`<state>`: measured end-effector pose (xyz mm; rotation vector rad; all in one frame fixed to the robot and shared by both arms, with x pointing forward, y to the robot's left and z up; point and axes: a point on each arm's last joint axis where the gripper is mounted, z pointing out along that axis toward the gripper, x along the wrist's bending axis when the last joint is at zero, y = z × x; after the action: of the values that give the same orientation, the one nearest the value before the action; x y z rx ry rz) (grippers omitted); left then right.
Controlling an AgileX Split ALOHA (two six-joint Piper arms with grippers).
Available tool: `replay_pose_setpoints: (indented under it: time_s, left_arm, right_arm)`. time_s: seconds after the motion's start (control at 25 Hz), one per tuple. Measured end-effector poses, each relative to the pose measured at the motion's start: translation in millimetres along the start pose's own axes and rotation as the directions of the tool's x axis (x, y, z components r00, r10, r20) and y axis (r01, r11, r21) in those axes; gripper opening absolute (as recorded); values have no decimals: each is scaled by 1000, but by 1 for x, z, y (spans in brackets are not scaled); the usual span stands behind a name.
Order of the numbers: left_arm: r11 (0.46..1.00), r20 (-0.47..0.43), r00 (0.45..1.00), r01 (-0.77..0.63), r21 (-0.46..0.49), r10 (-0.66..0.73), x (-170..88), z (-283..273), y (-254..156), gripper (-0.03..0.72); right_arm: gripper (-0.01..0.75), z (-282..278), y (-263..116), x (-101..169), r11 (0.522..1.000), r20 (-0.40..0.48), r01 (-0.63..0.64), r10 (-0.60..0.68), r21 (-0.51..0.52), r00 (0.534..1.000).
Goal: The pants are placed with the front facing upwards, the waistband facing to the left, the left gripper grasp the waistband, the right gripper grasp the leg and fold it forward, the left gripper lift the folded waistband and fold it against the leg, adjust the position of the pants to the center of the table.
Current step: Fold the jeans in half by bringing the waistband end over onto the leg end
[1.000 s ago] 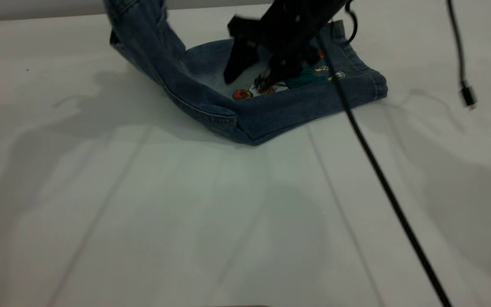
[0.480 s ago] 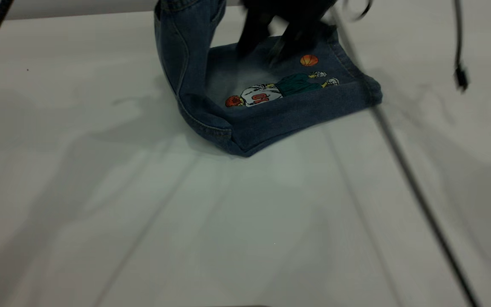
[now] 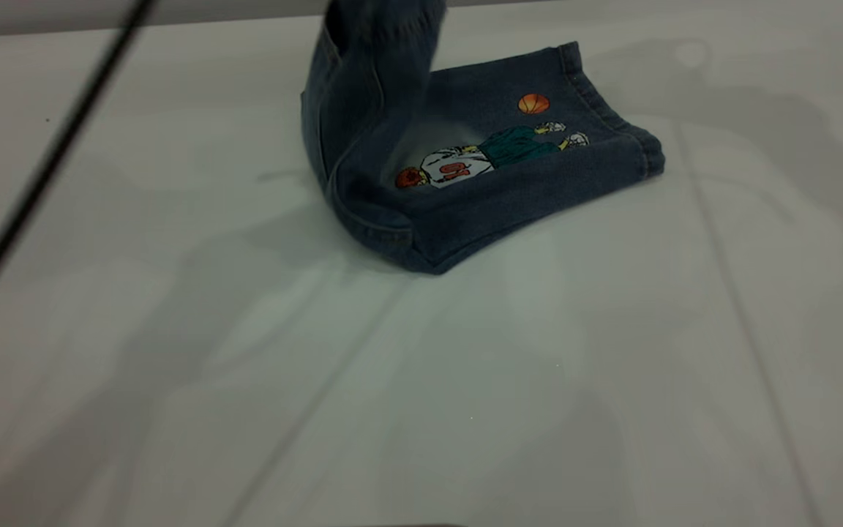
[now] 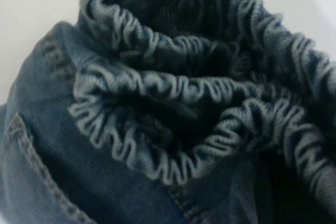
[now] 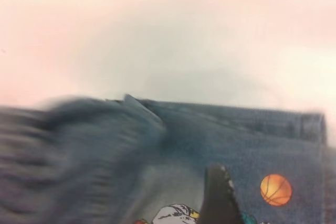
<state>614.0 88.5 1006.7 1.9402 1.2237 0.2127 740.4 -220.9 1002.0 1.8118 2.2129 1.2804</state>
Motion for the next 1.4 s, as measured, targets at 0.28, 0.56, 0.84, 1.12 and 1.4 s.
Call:
replay_pose_setpoints:
  time_s: [0.28,0.56,0.84,1.12,1.4]
  left_arm:
    - [997,-28,1000,12,78,-10,5,60,-31,100]
    - [995,3,1000,2,98,-2,2,111,-33,101]
    - [988,60,998,-30,154,20,-8,132,-38,227]
    - [982,92,994,-67,174,51,-9,119,-29,568]
    - [965,102,972,-224,138,211,-16,45,18,575]
  right_arm:
    - [405,-32,13,20,998,-5,50,-51,-46,999]
    - [405,-40,14,26,998,-20,62,-62,-32,998]
    - [405,-40,13,26,998,-22,62,-62,-22,998]
    - [405,-40,13,26,998,-22,63,-63,-22,998]
    - [405,-40,10,25,997,-21,75,-74,11,997]
